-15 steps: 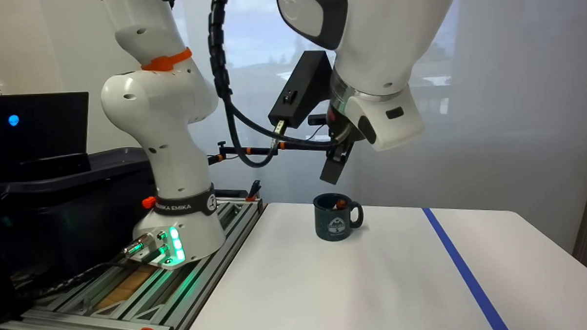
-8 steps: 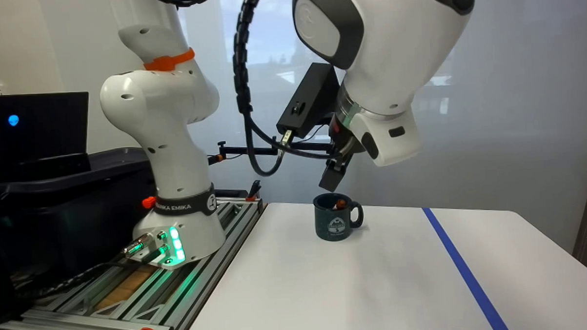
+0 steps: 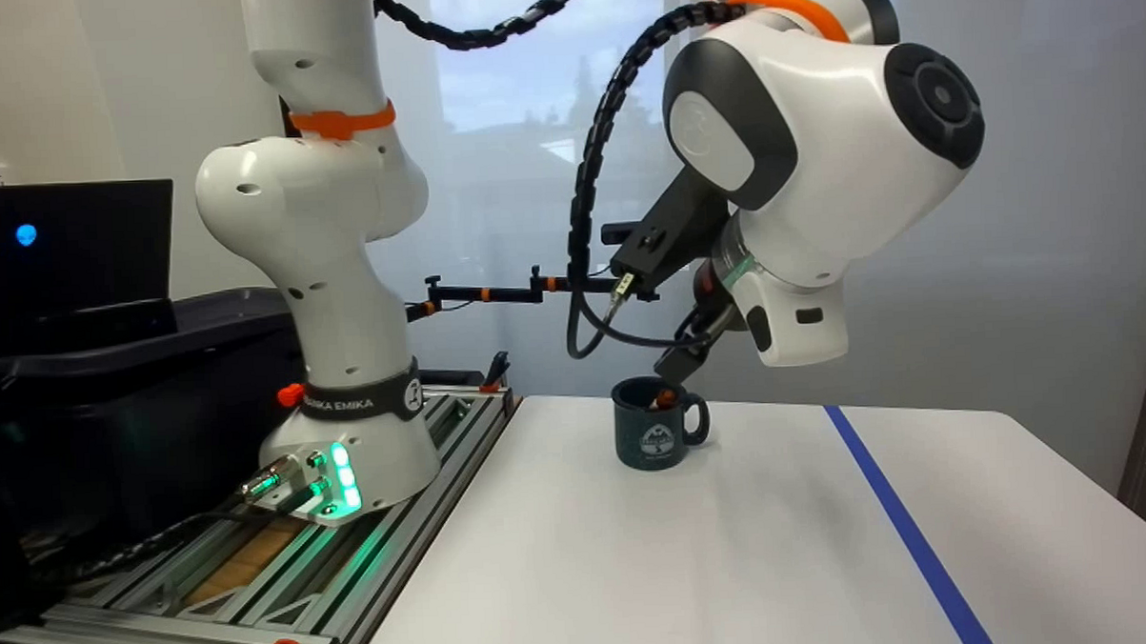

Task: Remove the marker from the mug

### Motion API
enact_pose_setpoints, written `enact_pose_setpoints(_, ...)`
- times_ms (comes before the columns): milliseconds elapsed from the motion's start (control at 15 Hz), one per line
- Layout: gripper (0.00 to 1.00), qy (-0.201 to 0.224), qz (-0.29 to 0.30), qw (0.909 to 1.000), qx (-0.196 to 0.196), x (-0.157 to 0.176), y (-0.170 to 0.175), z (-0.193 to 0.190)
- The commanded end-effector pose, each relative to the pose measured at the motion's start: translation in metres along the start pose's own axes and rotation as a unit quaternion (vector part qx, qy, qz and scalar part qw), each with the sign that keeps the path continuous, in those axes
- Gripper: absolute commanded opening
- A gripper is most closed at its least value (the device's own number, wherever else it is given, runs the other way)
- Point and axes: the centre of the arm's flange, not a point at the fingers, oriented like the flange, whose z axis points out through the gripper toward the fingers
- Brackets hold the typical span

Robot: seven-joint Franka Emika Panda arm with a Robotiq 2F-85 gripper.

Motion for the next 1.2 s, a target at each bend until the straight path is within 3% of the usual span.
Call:
enact_pose_setpoints(0, 1.0, -0.002, 0.0, 1.0, -0.001, 0.001, 0.0, 0.001)
enact_pose_setpoints(267, 1.0, 0.0, 0.002, 1.0, 0.001, 0.001, 0.003, -0.001)
enact_pose_setpoints(600, 1.0, -0.016, 0.027, 0.9981, 0.054, 0.012, 0.011, 0.011)
enact_pose_setpoints(867, 1.0, -0.06, 0.081, 0.9869, 0.126, 0.01, 0.004, 0.021)
enact_pose_setpoints(1133, 1.0, -0.075, 0.146, 0.9735, 0.159, 0.01, 0.001, 0.027)
